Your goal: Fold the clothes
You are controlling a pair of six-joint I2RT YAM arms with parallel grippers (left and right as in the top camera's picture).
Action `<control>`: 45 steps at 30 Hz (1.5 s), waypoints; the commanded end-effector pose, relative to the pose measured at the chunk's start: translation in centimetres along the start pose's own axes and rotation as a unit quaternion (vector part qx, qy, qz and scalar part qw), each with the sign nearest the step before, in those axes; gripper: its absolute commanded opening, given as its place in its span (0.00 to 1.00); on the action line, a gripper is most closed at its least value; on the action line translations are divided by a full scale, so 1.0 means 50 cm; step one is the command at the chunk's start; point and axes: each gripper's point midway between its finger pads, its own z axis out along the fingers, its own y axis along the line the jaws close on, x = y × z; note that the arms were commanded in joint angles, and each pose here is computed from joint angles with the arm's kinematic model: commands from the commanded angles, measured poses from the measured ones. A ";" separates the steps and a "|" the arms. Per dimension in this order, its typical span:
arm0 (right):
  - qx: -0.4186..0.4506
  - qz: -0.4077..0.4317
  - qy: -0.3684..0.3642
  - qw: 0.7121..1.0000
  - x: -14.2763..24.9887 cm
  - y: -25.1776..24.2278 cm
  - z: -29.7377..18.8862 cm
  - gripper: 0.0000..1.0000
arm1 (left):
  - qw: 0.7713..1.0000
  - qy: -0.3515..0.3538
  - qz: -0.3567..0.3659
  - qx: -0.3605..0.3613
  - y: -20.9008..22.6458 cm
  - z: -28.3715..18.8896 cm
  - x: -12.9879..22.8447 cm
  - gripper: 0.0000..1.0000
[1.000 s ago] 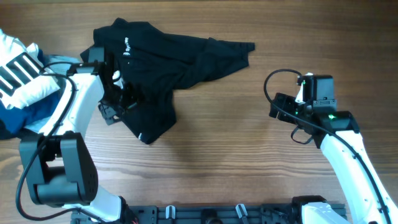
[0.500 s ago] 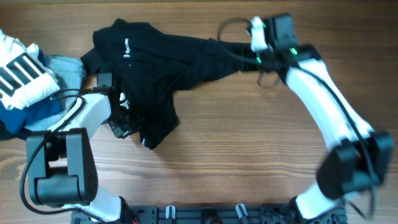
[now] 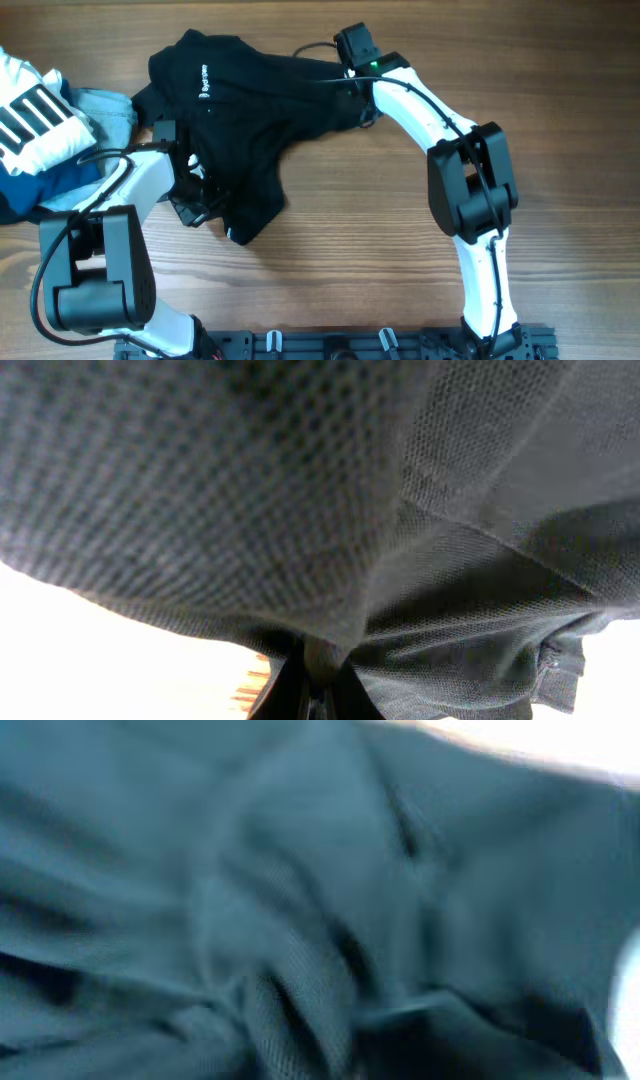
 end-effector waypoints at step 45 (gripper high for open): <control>0.043 0.276 0.149 0.949 0.218 -0.326 -0.259 0.04 | 0.999 0.001 0.032 0.008 -0.018 -0.074 -0.008 0.04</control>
